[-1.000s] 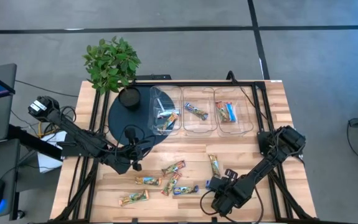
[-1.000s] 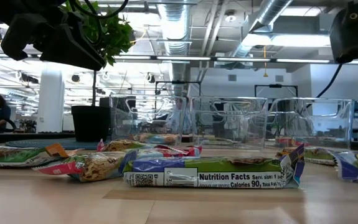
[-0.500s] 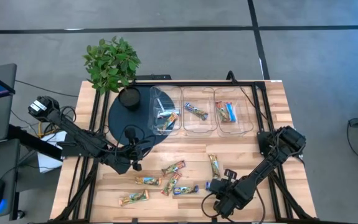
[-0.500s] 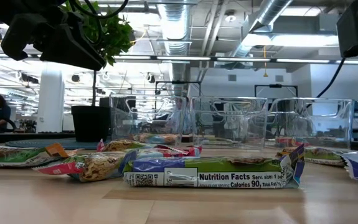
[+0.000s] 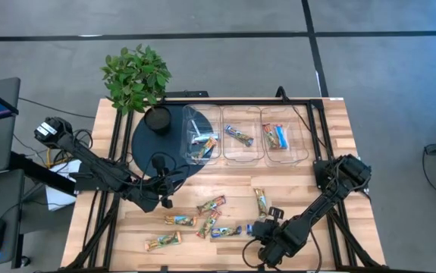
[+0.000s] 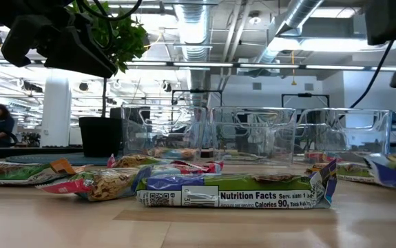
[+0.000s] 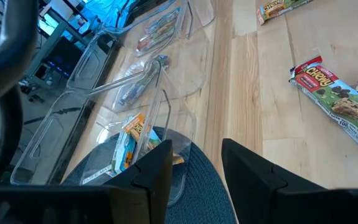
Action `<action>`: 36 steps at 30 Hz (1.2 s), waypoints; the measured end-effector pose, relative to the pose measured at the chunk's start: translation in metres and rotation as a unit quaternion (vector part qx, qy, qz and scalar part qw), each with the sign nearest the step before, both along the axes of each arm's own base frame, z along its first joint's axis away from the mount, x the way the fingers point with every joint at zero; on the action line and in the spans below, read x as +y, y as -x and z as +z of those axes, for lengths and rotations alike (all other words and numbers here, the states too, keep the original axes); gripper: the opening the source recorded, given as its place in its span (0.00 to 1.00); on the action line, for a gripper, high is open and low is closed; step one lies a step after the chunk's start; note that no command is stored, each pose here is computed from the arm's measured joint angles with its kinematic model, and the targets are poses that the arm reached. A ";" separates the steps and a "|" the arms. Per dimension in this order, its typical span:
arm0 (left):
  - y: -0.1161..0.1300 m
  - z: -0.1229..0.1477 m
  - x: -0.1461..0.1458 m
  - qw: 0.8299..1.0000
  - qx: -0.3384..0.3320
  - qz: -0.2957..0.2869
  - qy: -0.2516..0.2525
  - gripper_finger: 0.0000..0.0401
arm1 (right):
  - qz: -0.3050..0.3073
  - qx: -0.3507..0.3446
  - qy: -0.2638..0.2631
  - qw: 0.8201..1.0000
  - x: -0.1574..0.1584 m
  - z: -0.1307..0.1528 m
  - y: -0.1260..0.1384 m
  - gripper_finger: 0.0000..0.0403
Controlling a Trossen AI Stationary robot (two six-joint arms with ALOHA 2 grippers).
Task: Pick and place Granola Bars by type
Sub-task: Put the blue granola bar into the middle transparent bin
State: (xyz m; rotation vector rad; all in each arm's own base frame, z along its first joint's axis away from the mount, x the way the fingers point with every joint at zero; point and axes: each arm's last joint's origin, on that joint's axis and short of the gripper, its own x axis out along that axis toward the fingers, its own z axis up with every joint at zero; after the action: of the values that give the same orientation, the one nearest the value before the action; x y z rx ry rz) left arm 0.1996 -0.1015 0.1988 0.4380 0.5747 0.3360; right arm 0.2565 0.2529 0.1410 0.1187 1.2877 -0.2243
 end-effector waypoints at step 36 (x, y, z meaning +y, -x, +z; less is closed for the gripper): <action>0.000 0.000 0.000 1.000 0.000 0.000 0.000 0.34 | 0.076 0.021 0.224 0.971 -0.090 0.087 -0.079 0.18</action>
State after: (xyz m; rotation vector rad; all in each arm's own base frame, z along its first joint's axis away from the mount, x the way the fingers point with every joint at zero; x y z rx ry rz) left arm 0.1995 -0.1015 0.1987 0.4387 0.5751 0.3362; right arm 0.3359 0.1630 0.2281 -0.3709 1.2529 -0.3819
